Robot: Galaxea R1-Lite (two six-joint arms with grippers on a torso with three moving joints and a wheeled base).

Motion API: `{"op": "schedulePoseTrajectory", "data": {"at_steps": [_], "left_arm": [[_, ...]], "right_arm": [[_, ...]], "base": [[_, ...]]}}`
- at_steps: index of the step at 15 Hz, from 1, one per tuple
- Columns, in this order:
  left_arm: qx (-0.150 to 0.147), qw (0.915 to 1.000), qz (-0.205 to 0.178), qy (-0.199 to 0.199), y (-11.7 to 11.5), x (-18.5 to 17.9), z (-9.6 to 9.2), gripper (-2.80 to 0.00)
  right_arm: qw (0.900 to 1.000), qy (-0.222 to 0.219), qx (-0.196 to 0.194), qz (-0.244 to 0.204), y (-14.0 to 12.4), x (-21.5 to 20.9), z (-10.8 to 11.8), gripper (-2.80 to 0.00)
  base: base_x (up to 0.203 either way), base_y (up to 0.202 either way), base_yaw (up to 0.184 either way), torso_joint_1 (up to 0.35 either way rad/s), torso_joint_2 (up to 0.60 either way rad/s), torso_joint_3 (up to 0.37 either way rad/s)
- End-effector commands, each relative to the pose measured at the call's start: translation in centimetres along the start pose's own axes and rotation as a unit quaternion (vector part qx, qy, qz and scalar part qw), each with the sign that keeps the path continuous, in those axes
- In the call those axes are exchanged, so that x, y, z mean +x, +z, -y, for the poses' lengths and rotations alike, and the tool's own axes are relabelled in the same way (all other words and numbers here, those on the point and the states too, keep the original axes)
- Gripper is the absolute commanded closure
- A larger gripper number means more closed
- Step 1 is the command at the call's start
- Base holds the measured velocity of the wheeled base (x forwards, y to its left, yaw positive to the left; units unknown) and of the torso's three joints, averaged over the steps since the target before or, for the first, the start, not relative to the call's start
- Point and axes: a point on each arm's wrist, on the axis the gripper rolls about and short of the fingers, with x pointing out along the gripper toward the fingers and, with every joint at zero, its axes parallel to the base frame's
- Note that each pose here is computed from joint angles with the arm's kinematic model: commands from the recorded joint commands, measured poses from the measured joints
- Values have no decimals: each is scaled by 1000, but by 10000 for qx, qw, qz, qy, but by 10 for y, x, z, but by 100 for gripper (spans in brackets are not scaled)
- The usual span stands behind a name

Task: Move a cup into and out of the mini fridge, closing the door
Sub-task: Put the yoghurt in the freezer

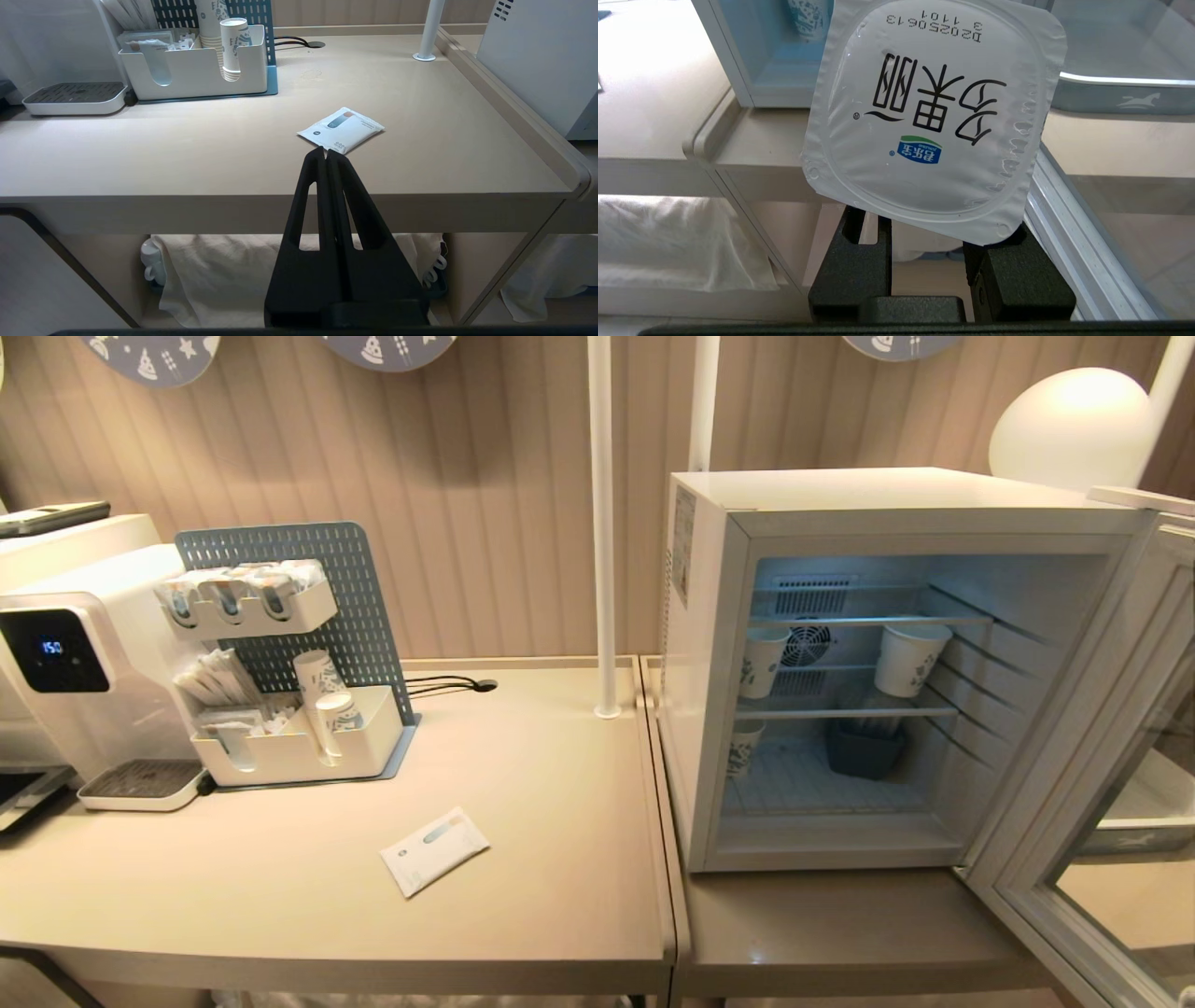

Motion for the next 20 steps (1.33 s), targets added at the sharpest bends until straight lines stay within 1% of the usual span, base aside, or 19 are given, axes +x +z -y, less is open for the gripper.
{"op": "schedulePoseTrajectory", "data": {"at_steps": [1, 2, 4, 6, 7, 9, 12, 20], "left_arm": [[0, 10000, -8, 2, 0, 0, 0, 0], [0, 10000, -8, 2, 0, 0, 0, 0], [0, 10000, -8, 1, 0, 0, 0, 0], [7, 10000, -8, -6, 0, 0, 0, 0], [16, 10000, -8, -4, 0, 0, 0, 0], [16, 10000, -8, 0, 0, 0, 0, 0], [16, 10000, -8, 2, 0, 0, 0, 0], [39, 10000, -16, 2, 0, 0, 0, 0]], "right_arm": [[9999, 20, -52, -122, 1, 2, 0, 0], [9998, 34, -174, -89, 2, 2, 0, 0], [9998, 33, -194, -17, 2, 1, 0, 0], [9990, 3, -207, 401, -1, -4, 0, 0], [9984, -6, -210, 525, -1, -6, 0, 0], [9983, -7, -211, 536, -1, -6, 0, 0], [9976, -24, -211, 665, -2, -7, 0, 0], [9981, -10, -211, 583, -2, -6, 0, 0]], "base": [[0, 0, 0, 0, 0, 0], [0, 0, 0, 0, 0, 0], [0, 0, 0, 0, 0, 0], [0, 0, 0, 0, 0, 0], [0, 0, 0, 0, 0, 0], [0, 0, 0, 0, 0, 0], [0, 0, 0, 0, 0, 0], [0, 0, 0, 0, 0, 0]]}}
